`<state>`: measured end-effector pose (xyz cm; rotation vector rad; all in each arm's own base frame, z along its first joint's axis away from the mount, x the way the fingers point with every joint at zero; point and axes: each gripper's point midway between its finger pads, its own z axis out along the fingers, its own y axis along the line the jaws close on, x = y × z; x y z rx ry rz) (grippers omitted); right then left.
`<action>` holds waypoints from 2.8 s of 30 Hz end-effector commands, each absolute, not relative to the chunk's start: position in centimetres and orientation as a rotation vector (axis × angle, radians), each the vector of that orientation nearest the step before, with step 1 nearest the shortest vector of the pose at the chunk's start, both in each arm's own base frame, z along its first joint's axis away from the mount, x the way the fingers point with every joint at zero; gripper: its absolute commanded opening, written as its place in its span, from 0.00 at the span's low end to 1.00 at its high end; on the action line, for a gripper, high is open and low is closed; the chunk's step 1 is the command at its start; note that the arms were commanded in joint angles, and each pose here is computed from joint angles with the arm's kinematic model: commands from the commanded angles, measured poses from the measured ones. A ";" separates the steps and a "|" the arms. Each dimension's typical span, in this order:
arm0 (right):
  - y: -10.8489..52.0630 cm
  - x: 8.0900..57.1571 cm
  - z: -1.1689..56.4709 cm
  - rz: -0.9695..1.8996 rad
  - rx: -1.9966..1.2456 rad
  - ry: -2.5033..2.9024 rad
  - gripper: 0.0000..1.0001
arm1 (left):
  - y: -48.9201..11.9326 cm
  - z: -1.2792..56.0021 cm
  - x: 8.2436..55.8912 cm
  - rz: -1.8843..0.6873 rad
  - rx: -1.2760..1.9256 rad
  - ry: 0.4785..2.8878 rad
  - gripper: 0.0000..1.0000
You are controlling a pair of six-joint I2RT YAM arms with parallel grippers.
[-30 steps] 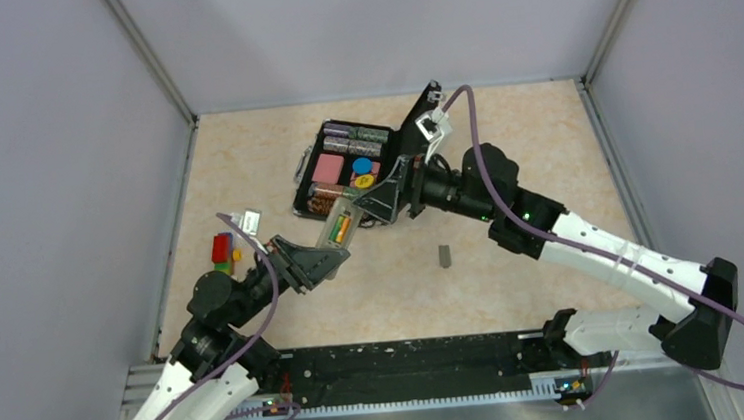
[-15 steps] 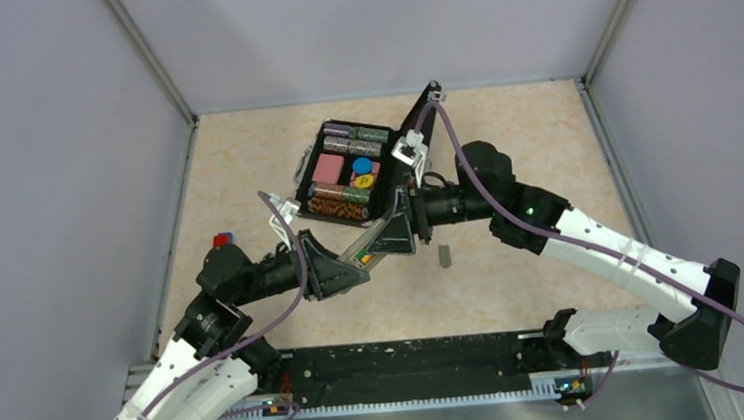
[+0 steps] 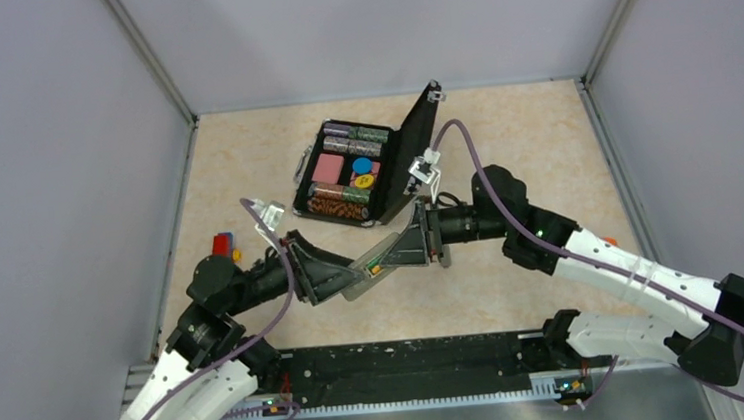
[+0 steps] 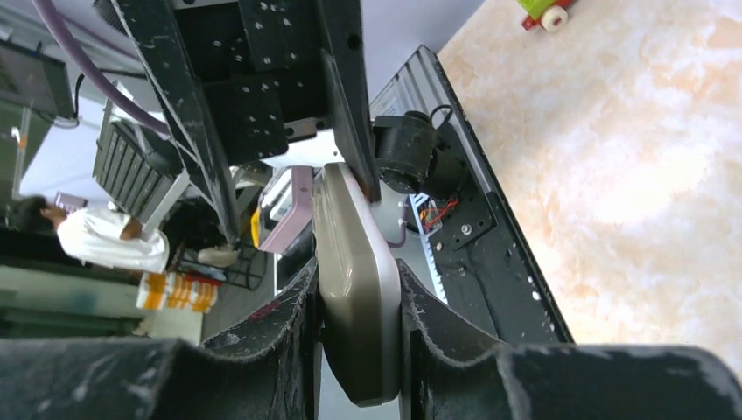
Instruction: Load the batteries into the remote control
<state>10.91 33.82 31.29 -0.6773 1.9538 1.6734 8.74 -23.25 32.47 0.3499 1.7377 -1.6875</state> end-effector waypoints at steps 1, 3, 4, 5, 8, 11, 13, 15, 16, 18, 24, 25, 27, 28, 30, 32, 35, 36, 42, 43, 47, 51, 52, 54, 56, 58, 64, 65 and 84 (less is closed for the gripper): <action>32.4 12.0 29.6 1.595 -0.493 2.033 0.08 | -20.8 32.1 12.0 -1.475 0.099 1.722 0.70; 31.6 12.4 28.3 1.560 -0.409 2.076 0.08 | -19.0 30.3 13.5 -1.348 -0.054 1.773 0.72; 31.2 12.8 27.4 1.532 -0.352 2.096 0.08 | -17.9 29.4 14.2 -1.286 -0.130 1.789 0.73; 30.8 13.1 26.6 1.512 -0.291 2.118 0.08 | -16.9 28.9 14.4 -1.243 -0.189 1.789 0.74; 29.4 14.1 23.6 1.448 -0.074 2.171 0.07 | -14.5 27.8 15.0 -1.156 -0.334 1.771 0.75; 28.5 15.1 20.6 1.448 0.123 2.152 0.07 | -13.7 26.8 15.1 -1.140 -0.393 1.765 0.76; 28.5 15.9 18.7 1.444 0.214 2.137 0.07 | -13.8 26.0 15.1 -1.146 -0.409 1.780 0.76; 28.7 16.8 16.7 1.379 0.267 2.163 0.06 | -14.2 25.5 15.1 -1.156 -0.413 1.796 0.76; 28.9 17.1 15.9 1.345 0.287 2.180 0.06 | -14.3 25.4 15.1 -1.160 -0.412 1.801 0.76; 29.4 17.7 14.9 1.312 0.345 2.178 0.06 | -14.5 25.3 15.2 -1.163 -0.407 1.806 0.76; 31.1 17.7 11.5 1.231 0.457 2.220 0.10 | -14.6 25.3 15.4 -1.143 -0.386 1.814 0.76; 31.3 17.8 10.9 1.213 0.467 2.227 0.11 | -14.6 25.3 15.4 -1.145 -0.382 1.815 0.75; 31.8 17.6 10.0 1.201 0.472 2.253 0.11 | -14.7 25.2 15.4 -1.143 -0.378 1.817 0.75; 32.0 17.5 9.6 1.196 0.472 2.263 0.12 | -14.7 25.2 15.4 -1.141 -0.375 1.819 0.76; 32.2 17.4 8.8 1.177 0.473 2.282 0.12 | -14.7 25.1 15.3 -1.142 -0.372 1.822 0.75; 32.0 17.3 8.2 1.157 0.478 2.299 0.12 | -14.8 24.8 15.3 -1.143 -0.370 1.829 0.75; 31.3 16.9 7.0 1.120 0.497 2.334 0.25 | -14.9 24.6 15.3 -1.146 -0.370 1.832 0.75; 30.9 16.7 6.5 1.092 0.496 2.356 0.31 | -14.8 24.6 15.3 -1.144 -0.373 1.831 0.75; 28.8 15.6 5.1 0.948 0.492 2.451 0.57 | -14.3 24.6 15.4 -1.122 -0.379 1.814 0.75; 28.4 15.4 5.0 0.926 0.492 2.464 0.61 | -14.3 24.5 15.5 -1.118 -0.382 1.816 0.75; 26.3 15.0 4.9 0.836 0.467 2.491 0.71 | -14.2 24.3 15.5 -1.111 -0.388 1.821 0.75; 24.3 14.9 6.0 0.766 0.418 2.487 0.73 | -14.2 23.9 15.6 -1.105 -0.395 1.830 0.74; 23.8 15.0 6.6 0.751 0.407 2.476 0.73 | -14.2 23.8 15.6 -1.104 -0.397 1.832 0.74; 22.4 15.4 7.4 0.700 0.385 2.452 0.73 | -14.2 23.7 15.5 -1.103 -0.399 1.836 0.74; 21.1 16.3 8.2 0.644 0.364 2.417 0.73 | -14.2 23.5 15.6 -1.101 -0.403 1.839 0.74; 19.9 17.4 8.5 0.573 0.314 2.386 0.73 | -14.1 23.3 15.6 -1.099 -0.410 1.844 0.74; 18.5 20.6 8.0 0.285 0.109 2.347 0.73 | -14.0 23.5 15.7 -1.091 -0.423 1.839 0.74; 18.5 21.0 7.7 0.243 0.071 2.349 0.73 | -14.0 23.5 15.7 -1.091 -0.423 1.839 0.74; 20.8 22.7 3.6 0.105 -0.067 2.437 0.58 | -13.6 23.3 16.1 -1.061 -0.456 1.843 0.74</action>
